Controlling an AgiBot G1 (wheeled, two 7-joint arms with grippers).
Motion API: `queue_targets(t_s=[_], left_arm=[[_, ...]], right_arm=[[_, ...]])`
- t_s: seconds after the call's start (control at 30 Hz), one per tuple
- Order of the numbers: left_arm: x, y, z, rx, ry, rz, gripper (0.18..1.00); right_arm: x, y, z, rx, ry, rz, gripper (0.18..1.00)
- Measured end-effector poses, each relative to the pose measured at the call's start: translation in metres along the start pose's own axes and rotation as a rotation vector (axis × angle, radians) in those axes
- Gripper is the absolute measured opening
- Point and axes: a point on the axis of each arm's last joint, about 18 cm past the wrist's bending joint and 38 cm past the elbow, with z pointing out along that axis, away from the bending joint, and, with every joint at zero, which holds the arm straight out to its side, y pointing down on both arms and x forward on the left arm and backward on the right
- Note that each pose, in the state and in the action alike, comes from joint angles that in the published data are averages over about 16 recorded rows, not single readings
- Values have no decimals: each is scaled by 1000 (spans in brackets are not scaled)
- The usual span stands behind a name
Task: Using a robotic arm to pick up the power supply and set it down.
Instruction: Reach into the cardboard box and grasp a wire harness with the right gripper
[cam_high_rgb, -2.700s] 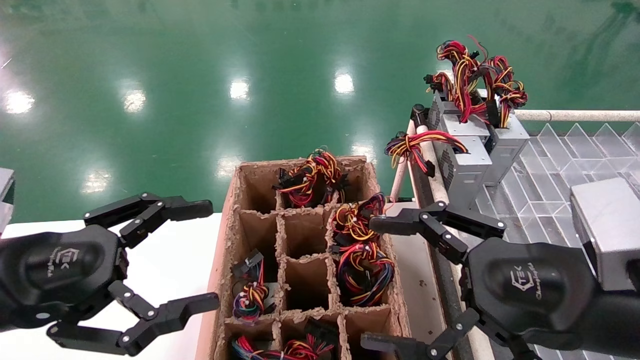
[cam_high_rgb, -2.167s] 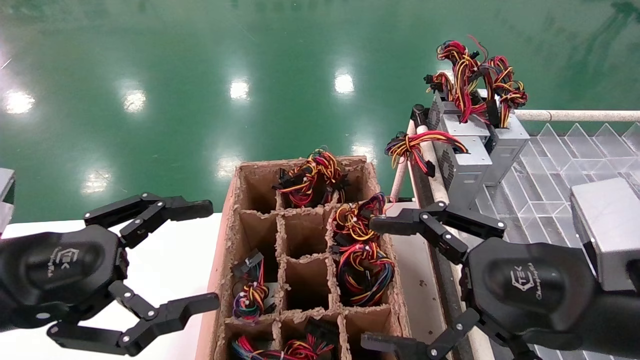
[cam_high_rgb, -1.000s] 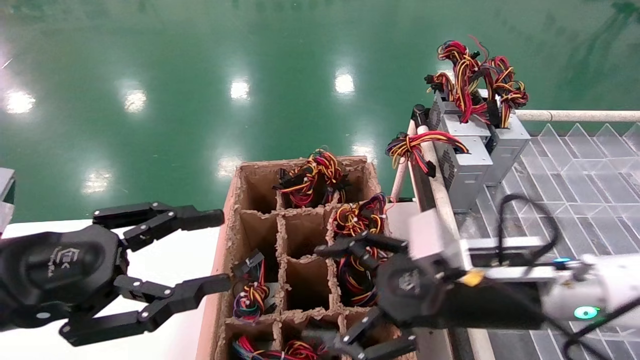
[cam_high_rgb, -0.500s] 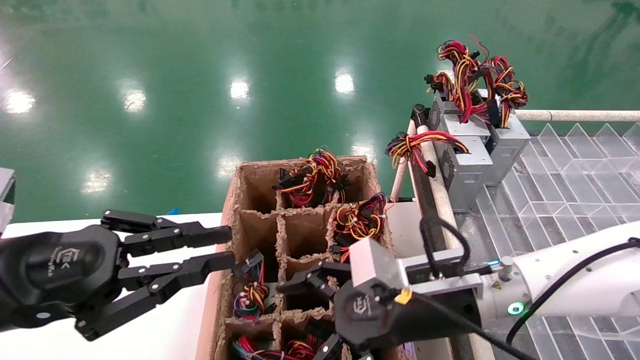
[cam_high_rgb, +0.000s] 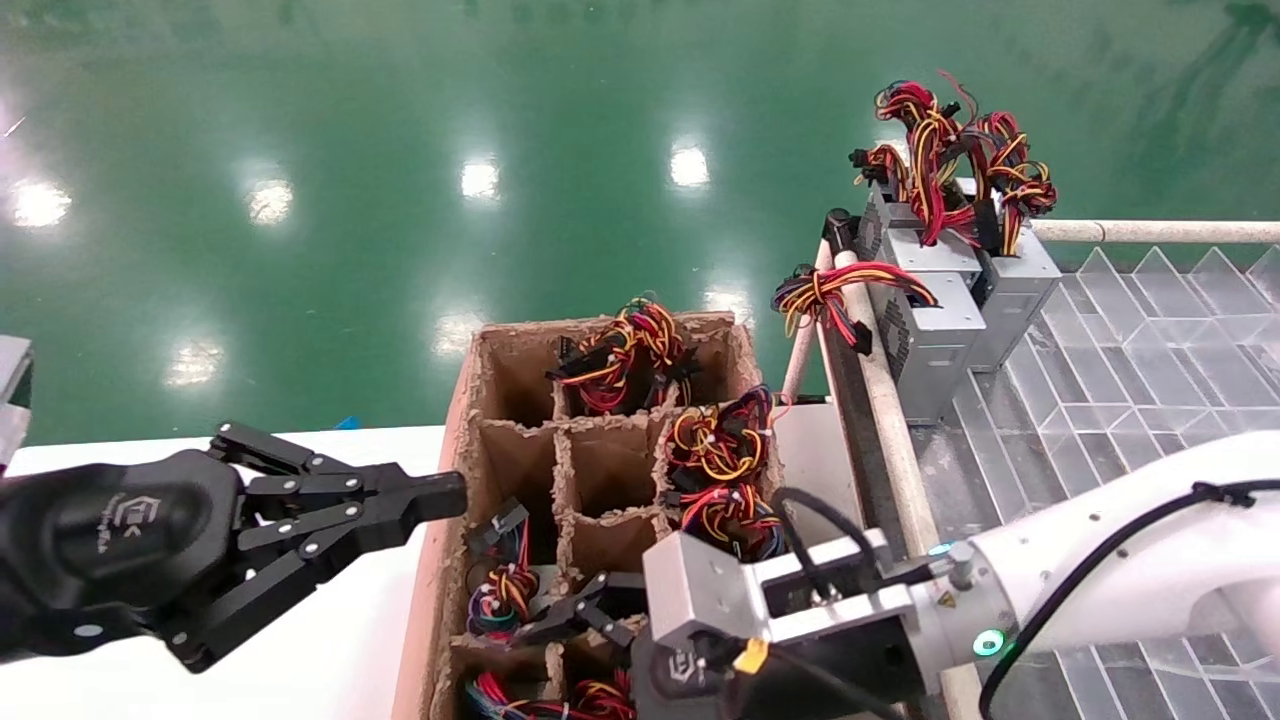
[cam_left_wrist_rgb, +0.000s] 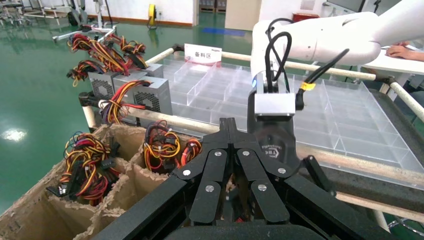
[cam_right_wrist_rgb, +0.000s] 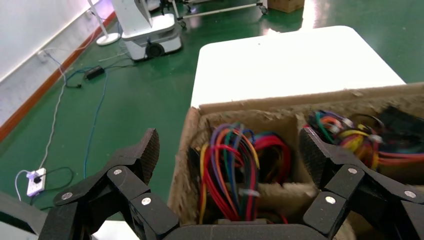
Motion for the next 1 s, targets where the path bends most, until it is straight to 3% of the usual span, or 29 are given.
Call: queue_targets(t_s=[0.5, 0.7, 1.0], left_arm=[[0, 0, 0, 0, 0, 0, 191], [0, 0, 0, 0, 0, 0, 191], [0, 0, 0, 0, 0, 0, 191]], right_arm=[[-1, 5, 6, -23, 31, 27, 959], [-1, 5, 1, -33, 37, 31, 892], [-1, 3, -1, -43, 29, 30, 721]])
